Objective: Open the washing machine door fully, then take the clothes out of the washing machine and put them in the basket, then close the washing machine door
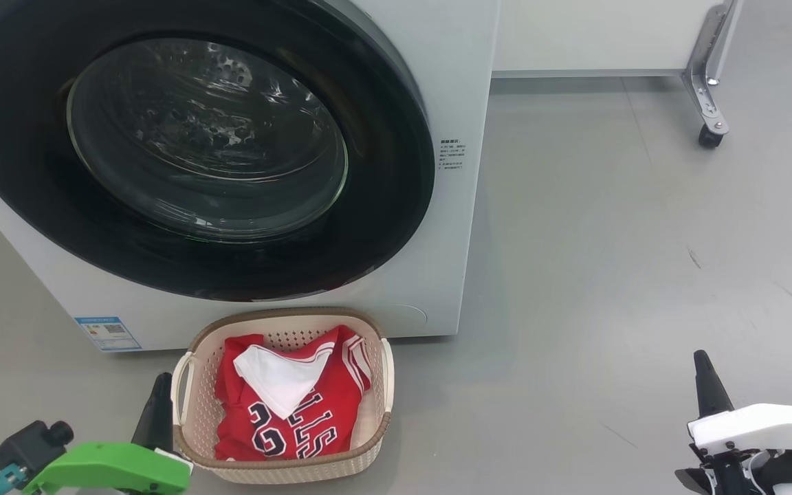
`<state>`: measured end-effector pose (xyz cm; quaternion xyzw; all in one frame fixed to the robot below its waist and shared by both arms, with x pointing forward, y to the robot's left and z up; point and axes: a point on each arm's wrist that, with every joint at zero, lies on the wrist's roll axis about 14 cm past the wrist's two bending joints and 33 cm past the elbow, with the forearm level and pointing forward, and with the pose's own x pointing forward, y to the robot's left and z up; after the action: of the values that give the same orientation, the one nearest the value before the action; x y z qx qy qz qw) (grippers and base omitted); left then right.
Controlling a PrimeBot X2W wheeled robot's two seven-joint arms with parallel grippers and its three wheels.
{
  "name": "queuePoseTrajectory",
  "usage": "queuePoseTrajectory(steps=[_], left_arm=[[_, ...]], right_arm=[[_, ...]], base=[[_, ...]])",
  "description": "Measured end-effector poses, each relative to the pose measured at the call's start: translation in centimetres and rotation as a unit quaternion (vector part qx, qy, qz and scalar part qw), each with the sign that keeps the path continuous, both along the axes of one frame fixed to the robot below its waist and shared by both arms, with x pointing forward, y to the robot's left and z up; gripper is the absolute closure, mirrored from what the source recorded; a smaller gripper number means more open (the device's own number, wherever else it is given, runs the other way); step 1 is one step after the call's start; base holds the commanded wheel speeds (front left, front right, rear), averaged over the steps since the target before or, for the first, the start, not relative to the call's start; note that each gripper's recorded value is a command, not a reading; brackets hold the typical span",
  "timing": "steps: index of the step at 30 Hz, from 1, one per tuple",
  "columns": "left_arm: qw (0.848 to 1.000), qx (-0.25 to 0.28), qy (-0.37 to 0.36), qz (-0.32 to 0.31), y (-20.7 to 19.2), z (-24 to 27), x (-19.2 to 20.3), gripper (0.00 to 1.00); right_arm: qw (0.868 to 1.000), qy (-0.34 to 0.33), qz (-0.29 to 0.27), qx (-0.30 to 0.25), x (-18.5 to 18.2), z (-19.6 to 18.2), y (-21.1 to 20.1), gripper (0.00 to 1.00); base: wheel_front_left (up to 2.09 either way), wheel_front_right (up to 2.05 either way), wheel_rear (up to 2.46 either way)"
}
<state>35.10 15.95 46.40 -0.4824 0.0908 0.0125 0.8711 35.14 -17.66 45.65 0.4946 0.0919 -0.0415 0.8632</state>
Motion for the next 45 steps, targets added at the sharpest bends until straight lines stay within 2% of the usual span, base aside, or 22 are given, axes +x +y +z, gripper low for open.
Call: queuePoseTrajectory(steps=[20, 30, 40, 45], left_arm=[[0.991, -0.130, -0.003, 0.027, 1.2, 0.4, 0.9, 1.00], [0.980, -0.196, -0.011, 0.039, 1.8, 0.9, 1.5, 1.00], [0.961, -0.270, -0.018, 0.055, 2.6, 1.2, 1.9, 1.00], [0.960, -0.274, -0.023, 0.055, 2.6, 1.5, 2.1, 1.00]], right_arm=[[0.991, -0.014, -0.032, 0.127, 0.9, 0.8, -1.3, 1.00], [0.980, -0.029, -0.047, 0.189, 1.5, 1.4, -1.9, 1.00], [0.963, -0.050, -0.061, 0.256, 2.0, 2.2, -2.8, 1.00], [0.962, -0.050, -0.062, 0.261, 2.0, 2.2, -2.8, 1.00]], base=[[0.00, 0.00, 0.00], [0.00, 0.00, 0.00], [0.00, 0.00, 0.00], [0.00, 0.00, 0.00]])
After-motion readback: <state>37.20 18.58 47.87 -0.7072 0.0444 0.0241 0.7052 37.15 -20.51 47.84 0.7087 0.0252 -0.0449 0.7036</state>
